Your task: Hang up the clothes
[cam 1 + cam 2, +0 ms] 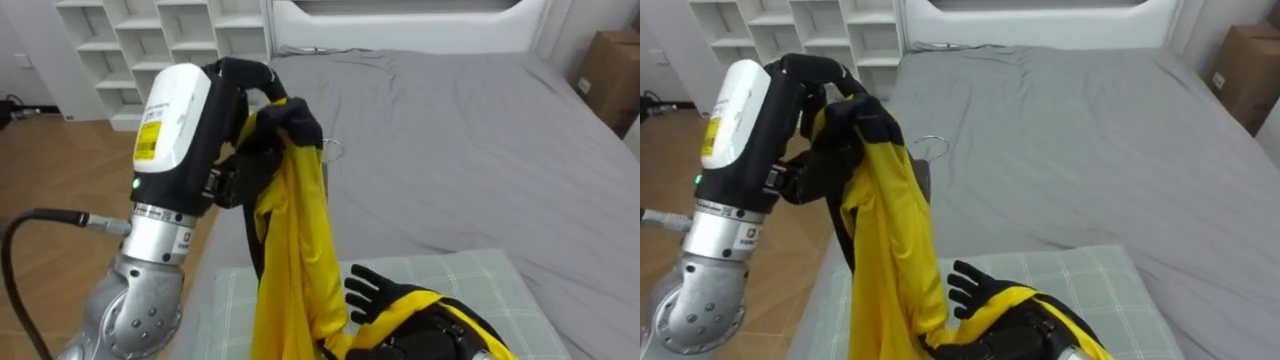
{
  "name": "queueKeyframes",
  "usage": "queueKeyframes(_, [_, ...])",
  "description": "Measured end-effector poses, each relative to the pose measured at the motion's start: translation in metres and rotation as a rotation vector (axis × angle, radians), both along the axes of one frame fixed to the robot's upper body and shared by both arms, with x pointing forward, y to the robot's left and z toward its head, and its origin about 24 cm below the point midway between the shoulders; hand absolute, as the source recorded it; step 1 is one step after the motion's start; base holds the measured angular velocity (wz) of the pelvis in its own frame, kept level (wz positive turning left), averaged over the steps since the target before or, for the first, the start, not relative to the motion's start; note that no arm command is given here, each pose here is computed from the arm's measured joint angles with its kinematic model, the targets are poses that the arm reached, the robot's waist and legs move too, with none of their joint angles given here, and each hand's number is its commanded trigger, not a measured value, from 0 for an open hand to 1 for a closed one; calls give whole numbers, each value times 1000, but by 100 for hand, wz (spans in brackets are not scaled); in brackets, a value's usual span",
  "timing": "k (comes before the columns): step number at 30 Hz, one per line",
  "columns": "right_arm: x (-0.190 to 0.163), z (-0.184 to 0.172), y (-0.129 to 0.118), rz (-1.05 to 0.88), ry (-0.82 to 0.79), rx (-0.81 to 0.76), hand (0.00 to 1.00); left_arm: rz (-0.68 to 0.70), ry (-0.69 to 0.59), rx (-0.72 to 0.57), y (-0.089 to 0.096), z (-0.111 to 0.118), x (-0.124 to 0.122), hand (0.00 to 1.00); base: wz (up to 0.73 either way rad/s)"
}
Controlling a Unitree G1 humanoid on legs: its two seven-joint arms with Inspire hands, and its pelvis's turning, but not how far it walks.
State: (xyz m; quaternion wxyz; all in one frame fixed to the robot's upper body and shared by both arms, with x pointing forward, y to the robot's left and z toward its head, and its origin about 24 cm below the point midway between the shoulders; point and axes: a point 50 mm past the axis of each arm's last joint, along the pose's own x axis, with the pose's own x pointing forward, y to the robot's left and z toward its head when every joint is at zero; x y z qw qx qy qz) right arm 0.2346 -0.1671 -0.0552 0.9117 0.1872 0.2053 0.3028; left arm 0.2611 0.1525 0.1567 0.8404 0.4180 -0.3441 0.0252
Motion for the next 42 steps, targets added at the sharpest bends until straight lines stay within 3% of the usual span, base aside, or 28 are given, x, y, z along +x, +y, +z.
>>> queueKeyframes(6, [1,0,0,-10,3,8,0,12,-33,60,-3,3,-1,100,0])
queueKeyframes(17, [12,18,6,-151,-25,293,0,-1,-107,185,-13,13,2,100,0])
queueKeyframes(33, [11,15,9,-184,3,327,0,-14,-213,271,-30,21,-8,100,1])
queueKeyframes(42, [11,15,24,-178,31,344,0,-40,-249,288,-38,23,-9,100,0])
